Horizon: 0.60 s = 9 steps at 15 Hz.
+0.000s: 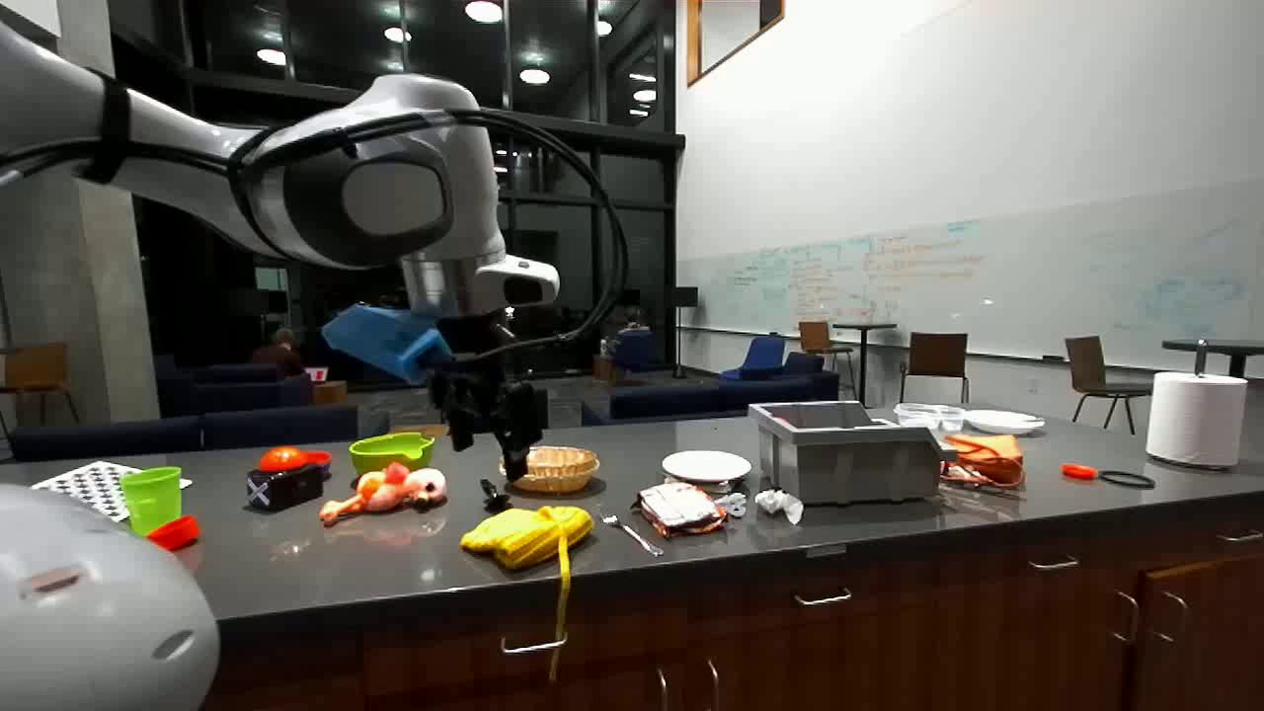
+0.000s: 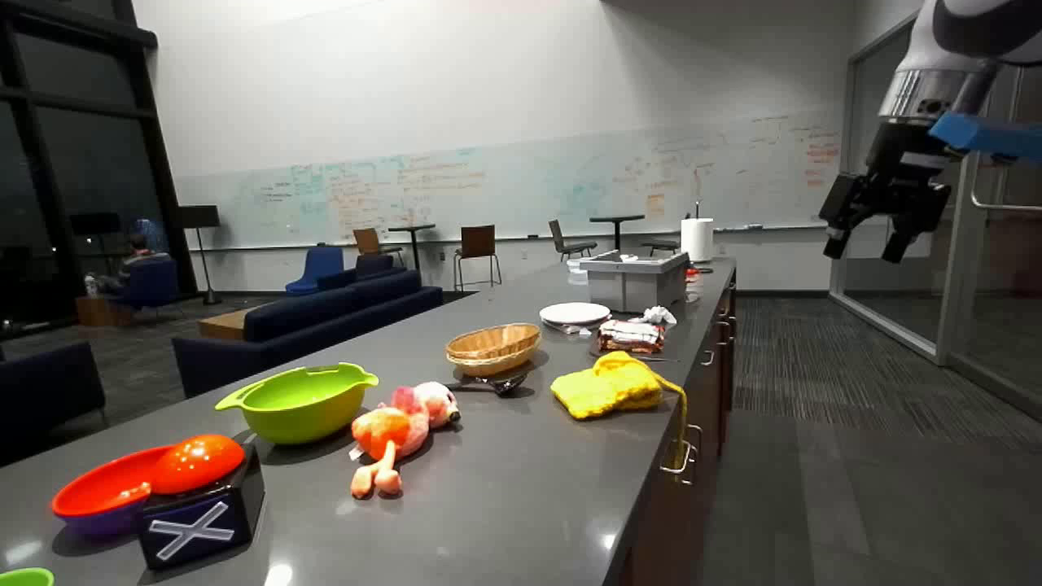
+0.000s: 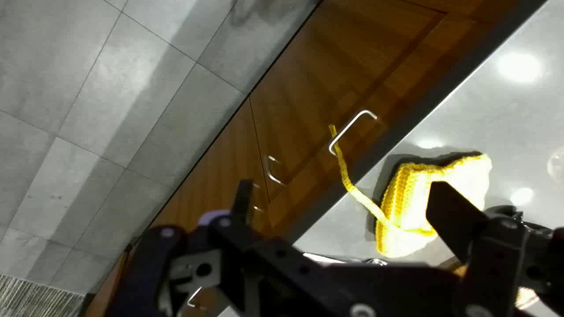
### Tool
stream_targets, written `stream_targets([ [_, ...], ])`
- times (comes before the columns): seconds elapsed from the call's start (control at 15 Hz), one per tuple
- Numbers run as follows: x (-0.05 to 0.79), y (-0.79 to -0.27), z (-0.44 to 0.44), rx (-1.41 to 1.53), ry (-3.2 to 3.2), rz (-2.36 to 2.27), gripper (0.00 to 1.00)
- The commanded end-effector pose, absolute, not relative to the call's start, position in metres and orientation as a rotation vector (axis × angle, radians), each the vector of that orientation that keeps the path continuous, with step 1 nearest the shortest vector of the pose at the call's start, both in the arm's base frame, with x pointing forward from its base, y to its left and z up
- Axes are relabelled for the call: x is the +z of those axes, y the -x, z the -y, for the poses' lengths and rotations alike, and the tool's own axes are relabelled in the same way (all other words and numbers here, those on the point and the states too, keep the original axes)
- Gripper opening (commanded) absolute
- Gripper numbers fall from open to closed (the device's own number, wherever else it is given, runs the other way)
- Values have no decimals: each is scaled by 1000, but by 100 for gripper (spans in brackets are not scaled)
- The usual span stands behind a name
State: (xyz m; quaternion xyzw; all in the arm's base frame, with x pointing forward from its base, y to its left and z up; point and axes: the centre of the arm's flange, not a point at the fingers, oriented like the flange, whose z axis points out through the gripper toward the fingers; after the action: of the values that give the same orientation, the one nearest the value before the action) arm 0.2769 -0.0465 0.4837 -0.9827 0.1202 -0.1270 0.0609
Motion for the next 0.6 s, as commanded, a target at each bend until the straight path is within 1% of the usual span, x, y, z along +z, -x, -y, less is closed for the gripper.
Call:
stream_targets([
  [0.0,480,-276,46,-369,2975,-364,100],
  [0.2,475,-277,46,-351,2977,-364,100],
  [0.53,460,-296,51,-398,2908,-380,100],
])
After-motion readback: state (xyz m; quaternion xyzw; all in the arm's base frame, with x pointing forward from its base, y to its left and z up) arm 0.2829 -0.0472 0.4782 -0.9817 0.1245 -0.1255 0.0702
